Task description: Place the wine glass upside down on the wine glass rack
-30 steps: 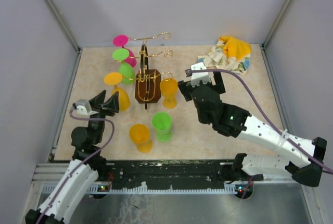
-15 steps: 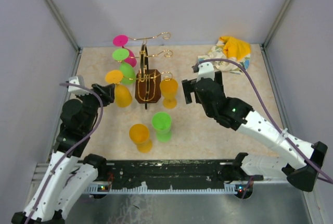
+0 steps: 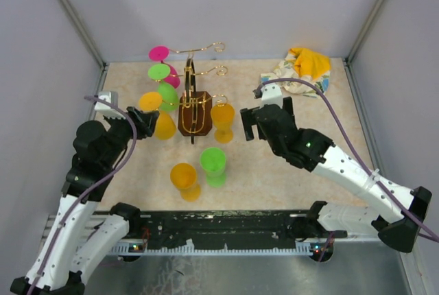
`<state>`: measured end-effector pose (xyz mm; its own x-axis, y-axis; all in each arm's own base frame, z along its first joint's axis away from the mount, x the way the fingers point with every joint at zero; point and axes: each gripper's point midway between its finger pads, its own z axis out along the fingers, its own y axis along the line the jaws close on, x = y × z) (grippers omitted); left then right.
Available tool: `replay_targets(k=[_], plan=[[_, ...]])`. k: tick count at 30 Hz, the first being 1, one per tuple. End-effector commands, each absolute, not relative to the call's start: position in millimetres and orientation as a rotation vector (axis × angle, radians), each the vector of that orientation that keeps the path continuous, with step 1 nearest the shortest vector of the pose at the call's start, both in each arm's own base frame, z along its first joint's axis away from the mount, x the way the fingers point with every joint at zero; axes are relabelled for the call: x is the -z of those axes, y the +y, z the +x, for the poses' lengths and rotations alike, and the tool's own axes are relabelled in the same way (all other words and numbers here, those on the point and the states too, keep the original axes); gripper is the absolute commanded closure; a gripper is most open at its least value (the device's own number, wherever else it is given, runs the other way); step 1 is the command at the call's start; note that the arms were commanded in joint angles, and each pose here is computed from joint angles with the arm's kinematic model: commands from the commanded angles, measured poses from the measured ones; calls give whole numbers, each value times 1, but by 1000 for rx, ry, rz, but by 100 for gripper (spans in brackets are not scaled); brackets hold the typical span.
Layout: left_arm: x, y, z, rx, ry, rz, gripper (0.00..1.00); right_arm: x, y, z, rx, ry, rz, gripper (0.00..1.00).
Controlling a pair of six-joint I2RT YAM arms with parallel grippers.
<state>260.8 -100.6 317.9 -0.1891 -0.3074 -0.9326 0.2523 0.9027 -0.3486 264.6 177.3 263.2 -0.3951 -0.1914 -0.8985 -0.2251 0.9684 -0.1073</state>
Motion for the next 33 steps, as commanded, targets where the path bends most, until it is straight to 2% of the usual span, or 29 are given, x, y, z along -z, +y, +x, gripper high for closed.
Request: replay_targets(k=[1, 12, 24, 33], plan=[[-337, -119, 253, 567, 1658, 109, 35, -276, 177, 267, -61, 1968, -257, 1], [-323, -168, 253, 792, 1734, 309, 38, -275, 173, 267, -21, 2002, -279, 1], [-331, -212, 262, 803, 1697, 603, 38, -271, 163, 268, 9, 2034, -265, 1], [-294, -257, 244, 718, 1778, 816, 37, -265, 155, 271, 12, 2060, -251, 1]])
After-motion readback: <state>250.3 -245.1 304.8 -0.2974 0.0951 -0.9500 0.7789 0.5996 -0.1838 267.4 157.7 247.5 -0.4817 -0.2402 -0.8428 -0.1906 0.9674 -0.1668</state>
